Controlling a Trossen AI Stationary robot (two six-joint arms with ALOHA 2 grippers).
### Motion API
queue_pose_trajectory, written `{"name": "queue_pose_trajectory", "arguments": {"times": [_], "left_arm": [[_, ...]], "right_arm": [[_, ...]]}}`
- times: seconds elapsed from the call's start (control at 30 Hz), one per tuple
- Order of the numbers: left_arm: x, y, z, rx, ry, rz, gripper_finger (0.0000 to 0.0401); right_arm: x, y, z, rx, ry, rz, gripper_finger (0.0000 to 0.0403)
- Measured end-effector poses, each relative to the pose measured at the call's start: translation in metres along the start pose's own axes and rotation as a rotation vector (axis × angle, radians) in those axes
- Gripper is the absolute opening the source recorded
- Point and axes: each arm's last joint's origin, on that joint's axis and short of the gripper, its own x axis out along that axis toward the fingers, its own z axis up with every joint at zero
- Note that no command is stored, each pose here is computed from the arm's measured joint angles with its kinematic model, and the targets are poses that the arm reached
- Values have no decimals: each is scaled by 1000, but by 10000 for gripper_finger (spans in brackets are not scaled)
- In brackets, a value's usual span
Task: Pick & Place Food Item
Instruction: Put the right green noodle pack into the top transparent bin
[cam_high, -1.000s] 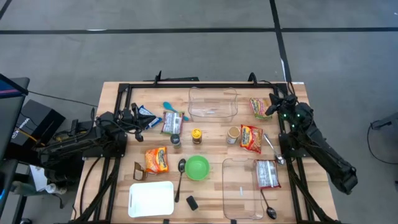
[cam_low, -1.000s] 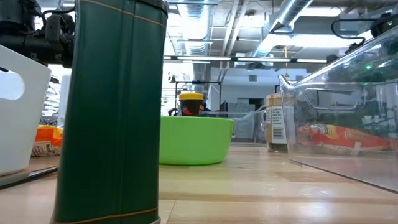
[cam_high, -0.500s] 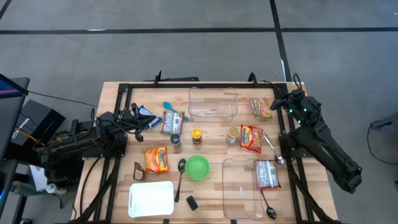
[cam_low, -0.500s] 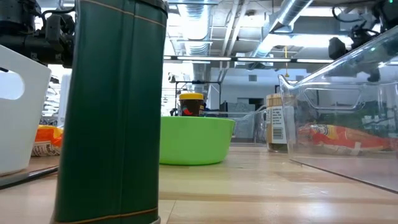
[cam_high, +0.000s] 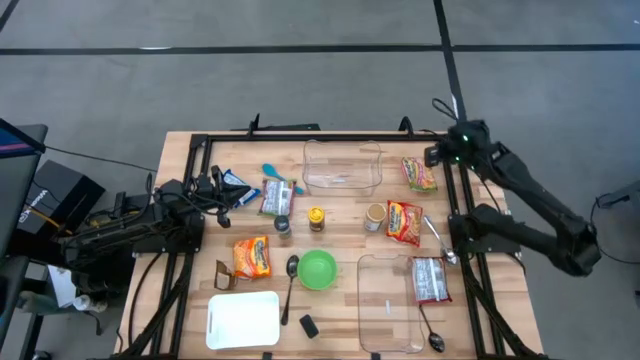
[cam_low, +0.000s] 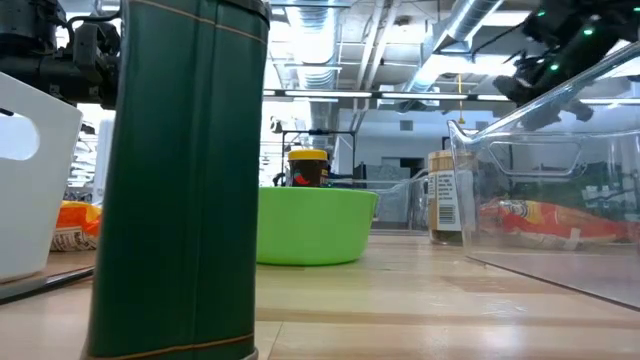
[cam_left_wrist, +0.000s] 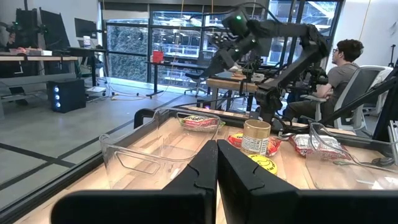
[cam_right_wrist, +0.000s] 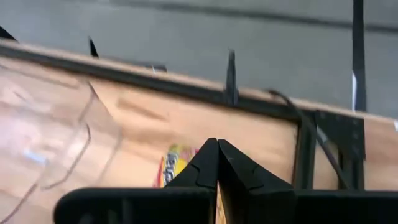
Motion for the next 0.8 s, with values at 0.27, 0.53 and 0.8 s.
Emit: {"name": "queue_pose_trajectory", "arguments": {"times": [0.27,0.53,0.8], "left_arm": [[0,0,0,0,0,0,1],[0,0,0,0,0,0,1],[0,0,0,0,0,0,1]], "right_arm": [[18,20,14,-27,269,-68,0],[38,54,6,-100,384,-12,0],[48,77,-9,-87,477,-20,0]]}}
